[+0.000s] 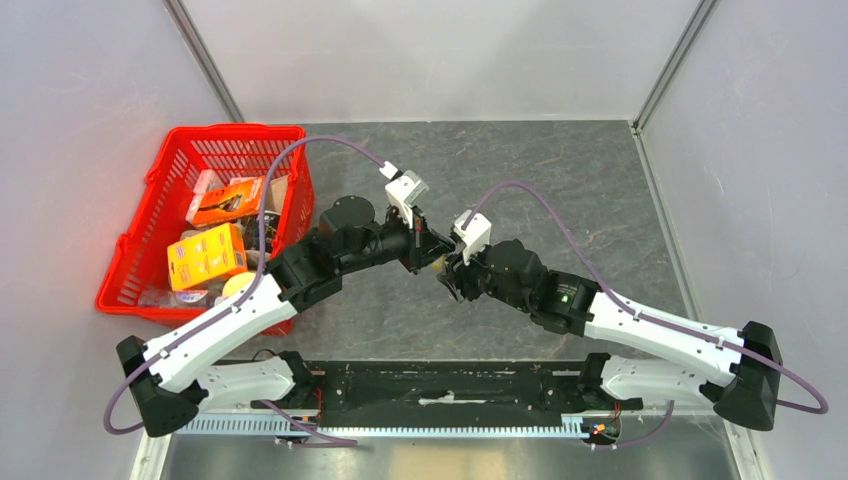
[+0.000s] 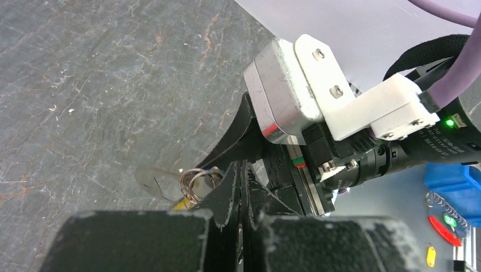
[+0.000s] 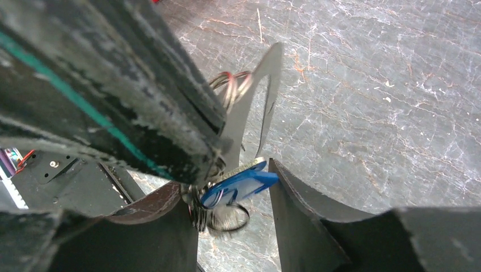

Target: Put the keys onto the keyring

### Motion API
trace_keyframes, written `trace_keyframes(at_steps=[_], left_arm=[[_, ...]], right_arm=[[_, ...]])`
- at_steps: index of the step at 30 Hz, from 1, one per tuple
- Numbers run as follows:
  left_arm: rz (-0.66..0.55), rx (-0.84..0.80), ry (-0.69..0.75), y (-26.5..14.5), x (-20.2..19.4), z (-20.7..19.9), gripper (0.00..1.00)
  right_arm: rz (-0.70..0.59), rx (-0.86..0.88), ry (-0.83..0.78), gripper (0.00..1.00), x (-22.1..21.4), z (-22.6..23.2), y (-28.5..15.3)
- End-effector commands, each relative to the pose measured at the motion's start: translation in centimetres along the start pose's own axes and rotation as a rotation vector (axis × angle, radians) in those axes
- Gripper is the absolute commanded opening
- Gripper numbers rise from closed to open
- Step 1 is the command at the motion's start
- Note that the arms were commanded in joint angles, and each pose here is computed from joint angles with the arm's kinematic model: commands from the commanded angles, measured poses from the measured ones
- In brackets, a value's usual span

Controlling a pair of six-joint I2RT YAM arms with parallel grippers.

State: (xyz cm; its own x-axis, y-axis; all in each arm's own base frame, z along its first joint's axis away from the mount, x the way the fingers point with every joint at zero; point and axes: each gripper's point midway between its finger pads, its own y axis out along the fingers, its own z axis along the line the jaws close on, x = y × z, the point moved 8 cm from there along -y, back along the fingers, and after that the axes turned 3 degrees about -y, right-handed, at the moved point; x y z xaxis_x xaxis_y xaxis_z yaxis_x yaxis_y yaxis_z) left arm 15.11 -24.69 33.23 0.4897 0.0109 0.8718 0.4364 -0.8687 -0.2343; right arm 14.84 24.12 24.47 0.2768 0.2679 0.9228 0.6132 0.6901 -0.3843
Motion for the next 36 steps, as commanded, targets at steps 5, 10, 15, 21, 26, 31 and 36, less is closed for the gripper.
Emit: trace_keyframes(at_steps=[5,10,15,21,26,31,36], left_arm=[[-0.083,-0.086,-0.033,-1.1,2.3,-1.8,0.02],[-0.082,-0.085,-0.034,-1.3,2.1,-1.8,0.02],[-0.089,-0.089,-0.032,-1.4,2.3,-1.9,0.02],[-0.079,-0.105,-0.023,-1.4,1.8,-1.8,0.05],[-0.088,-0.071,-0.003,-1.8,0.9,-1.1,0.27],[-0.108,-0.033,0.035,-2.6,0.6,-0.5,0.84],[-0.15,0.064,0.051,-3.5,0.3,0.6,0.86]], right_arm=[[-0.041,-0.016,0.023,0.39,0.6,0.0,0.0],[-0.056,-0.022,0.019,0.25,0.8,-0.2,-0.4],[-0.06,-0.021,0.024,0.08,0.7,-0.3,-0.9],[-0.075,-0.049,0.072,0.02,0.5,-0.5,-1.2],[-0.073,-0.064,0.087,0.0,0.7,-0.5,-1.2],[-0.064,-0.096,0.098,0.0,1.0,-0.7,-0.8],[-0.029,-0.105,0.185,0.0,1.6,-0.9,0.7]])
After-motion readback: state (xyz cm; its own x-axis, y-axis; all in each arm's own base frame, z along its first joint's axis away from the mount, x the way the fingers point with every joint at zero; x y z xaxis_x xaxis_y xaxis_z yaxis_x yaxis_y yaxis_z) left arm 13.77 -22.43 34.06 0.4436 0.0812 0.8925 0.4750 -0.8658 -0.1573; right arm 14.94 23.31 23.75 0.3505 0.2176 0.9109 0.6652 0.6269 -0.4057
